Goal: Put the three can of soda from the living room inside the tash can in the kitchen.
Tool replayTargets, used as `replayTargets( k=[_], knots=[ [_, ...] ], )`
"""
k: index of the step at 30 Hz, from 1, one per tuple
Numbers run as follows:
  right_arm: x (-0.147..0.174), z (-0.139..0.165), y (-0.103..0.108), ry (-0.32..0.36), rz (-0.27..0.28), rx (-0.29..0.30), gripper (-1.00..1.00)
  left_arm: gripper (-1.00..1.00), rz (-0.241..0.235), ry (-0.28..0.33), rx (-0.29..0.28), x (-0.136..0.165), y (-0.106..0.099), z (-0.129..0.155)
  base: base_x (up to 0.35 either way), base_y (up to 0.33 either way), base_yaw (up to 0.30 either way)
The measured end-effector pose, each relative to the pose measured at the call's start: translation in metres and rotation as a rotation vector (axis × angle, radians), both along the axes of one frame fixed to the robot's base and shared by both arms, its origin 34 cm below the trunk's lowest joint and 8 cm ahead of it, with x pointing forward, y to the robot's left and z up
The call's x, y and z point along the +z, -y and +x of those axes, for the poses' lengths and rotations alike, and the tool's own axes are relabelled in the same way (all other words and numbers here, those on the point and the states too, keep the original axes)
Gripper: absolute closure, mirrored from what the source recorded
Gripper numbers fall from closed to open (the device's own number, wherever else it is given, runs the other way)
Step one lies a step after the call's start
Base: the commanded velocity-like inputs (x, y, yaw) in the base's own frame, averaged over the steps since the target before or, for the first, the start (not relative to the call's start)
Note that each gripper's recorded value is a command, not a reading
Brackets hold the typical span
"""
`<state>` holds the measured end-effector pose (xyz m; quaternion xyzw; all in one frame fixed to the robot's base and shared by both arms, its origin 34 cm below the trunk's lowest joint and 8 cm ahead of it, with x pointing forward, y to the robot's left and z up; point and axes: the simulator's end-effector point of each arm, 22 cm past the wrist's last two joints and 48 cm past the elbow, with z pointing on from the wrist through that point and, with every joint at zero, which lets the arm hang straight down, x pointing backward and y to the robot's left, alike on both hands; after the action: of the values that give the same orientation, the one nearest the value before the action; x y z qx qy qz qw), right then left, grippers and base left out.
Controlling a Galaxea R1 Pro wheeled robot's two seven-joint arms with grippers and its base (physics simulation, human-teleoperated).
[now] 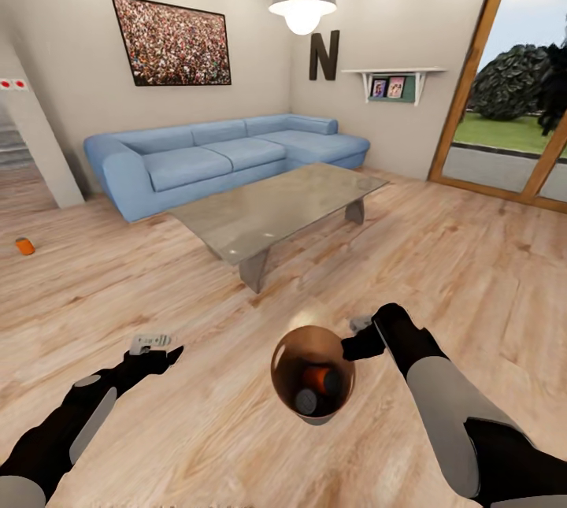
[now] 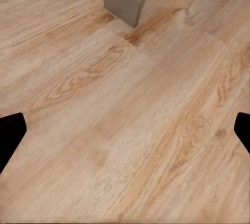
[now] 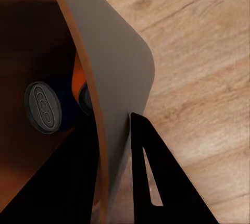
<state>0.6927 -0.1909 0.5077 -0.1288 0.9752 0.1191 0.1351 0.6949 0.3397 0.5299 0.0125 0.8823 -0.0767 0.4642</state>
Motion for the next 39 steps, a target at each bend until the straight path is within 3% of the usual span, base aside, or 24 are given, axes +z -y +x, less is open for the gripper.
replayTargets(
  k=[22,39],
  knots=[
    [-0.001,-0.0016,-0.004,-0.003,0.005,0.004,1.0,-1.0,0.005,-0.001,0.004,-0.0006,-0.0015,-0.0001,0.048,0.318,0.242],
    [-0.0055,-0.0063,-0.0035,-0.011,0.006,0.005,1.0,-1.0,0.004,-0.002,0.004,-0.0009,-0.0009,-0.0002,0.162,0.309,0.019]
  ],
)
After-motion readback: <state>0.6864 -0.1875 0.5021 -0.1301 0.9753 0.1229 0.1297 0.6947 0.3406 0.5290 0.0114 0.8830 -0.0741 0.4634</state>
